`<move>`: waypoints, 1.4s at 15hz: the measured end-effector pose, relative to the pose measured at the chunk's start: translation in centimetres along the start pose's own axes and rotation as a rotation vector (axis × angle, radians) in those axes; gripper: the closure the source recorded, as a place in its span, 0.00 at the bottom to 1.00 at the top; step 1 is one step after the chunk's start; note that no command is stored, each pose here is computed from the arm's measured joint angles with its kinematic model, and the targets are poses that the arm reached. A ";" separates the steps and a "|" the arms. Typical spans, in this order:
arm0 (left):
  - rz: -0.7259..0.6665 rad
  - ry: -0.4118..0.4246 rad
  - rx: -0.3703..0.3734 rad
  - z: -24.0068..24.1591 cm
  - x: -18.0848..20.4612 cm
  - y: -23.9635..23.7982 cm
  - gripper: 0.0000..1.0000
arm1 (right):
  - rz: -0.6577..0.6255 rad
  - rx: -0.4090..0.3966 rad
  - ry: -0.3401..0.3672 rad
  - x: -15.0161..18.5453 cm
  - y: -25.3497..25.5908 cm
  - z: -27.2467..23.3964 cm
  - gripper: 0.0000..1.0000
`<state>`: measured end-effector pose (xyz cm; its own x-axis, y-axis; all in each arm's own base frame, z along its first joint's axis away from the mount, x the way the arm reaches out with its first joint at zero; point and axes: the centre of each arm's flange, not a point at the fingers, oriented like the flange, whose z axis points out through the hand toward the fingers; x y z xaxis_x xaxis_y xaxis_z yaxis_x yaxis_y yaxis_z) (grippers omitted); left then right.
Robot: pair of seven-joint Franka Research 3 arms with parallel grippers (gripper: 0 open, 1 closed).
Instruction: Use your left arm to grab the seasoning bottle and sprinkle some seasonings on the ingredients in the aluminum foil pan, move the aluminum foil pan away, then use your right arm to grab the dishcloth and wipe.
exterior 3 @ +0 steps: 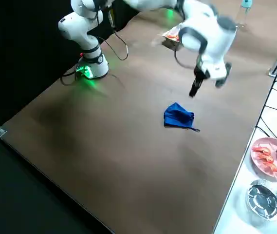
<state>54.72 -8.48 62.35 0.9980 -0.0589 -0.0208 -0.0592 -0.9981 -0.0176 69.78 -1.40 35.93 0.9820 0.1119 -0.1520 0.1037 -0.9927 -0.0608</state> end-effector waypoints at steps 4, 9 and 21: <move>-0.004 0.000 0.000 0.0 0.0 -0.2 0.00 | -0.033 -0.044 0.030 -5.9 -3.7 -12.7 0.00; -0.005 0.000 0.000 0.0 0.0 -0.3 0.00 | -0.089 -0.085 0.046 -12.1 -8.9 -20.4 0.00; -0.005 0.000 0.000 0.0 0.0 -0.3 0.00 | -0.145 -0.117 0.039 -16.3 -10.5 -19.9 0.00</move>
<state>54.76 -8.20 62.34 0.9983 -0.0537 -0.0210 -0.0541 -0.9984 -0.0176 55.76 6.35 58.65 0.9607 0.2545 -0.1112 0.2599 -0.9649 0.0366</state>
